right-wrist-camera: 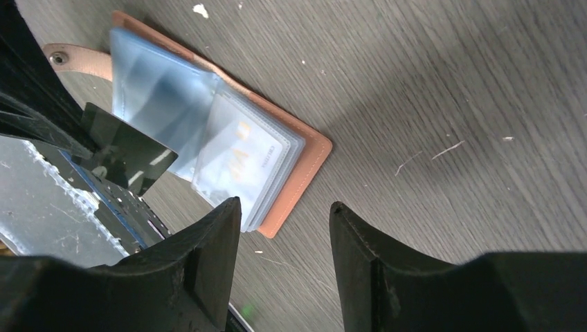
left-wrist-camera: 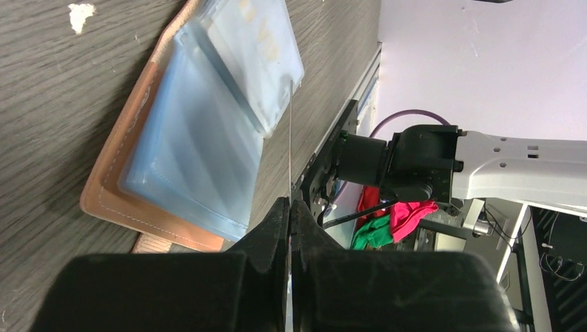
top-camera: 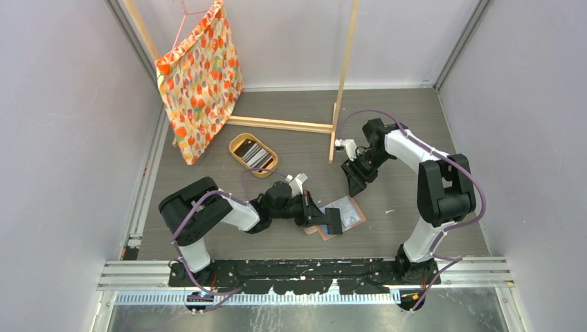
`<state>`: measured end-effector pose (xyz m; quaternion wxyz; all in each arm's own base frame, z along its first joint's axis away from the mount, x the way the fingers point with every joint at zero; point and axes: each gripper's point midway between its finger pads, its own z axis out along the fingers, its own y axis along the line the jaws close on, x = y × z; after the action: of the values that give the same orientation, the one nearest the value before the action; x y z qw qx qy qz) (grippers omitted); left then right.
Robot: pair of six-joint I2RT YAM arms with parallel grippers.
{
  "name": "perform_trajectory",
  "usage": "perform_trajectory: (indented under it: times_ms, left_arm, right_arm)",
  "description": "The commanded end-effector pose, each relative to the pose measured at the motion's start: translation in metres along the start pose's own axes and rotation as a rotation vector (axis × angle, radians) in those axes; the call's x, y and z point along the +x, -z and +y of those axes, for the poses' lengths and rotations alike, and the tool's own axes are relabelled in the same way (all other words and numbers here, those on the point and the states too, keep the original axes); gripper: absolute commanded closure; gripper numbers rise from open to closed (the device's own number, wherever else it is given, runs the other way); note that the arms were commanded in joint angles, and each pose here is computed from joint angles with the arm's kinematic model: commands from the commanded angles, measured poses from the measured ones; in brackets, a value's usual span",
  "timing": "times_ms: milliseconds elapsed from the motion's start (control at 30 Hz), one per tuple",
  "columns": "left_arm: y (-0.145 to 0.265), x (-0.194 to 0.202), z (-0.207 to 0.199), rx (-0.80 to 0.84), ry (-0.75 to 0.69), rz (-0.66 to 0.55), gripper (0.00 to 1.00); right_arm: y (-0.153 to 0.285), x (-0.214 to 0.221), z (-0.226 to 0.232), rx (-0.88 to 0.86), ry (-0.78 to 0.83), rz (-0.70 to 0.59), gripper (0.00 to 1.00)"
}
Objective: Put the credit cards into the card holder
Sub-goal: Move the card holder to the center of the board, then insert the credit card into the card holder.
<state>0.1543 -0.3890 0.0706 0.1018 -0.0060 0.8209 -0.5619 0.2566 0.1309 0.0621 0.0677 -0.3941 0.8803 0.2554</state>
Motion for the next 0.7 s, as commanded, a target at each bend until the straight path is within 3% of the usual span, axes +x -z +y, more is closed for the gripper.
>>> perform_trajectory:
  times_ms: [0, 667]
  left_arm:
    - [-0.003, -0.002, -0.008, 0.028, 0.003, 0.002, 1.00]
    - [-0.007, -0.007, 0.024, -0.003, 0.089, -0.014, 1.00]
  right_arm:
    - [0.000, -0.006, -0.008, 0.031, -0.016, 0.006, 0.46]
    - [-0.010, -0.001, -0.011, 0.051, -0.016, 0.054, 0.46]
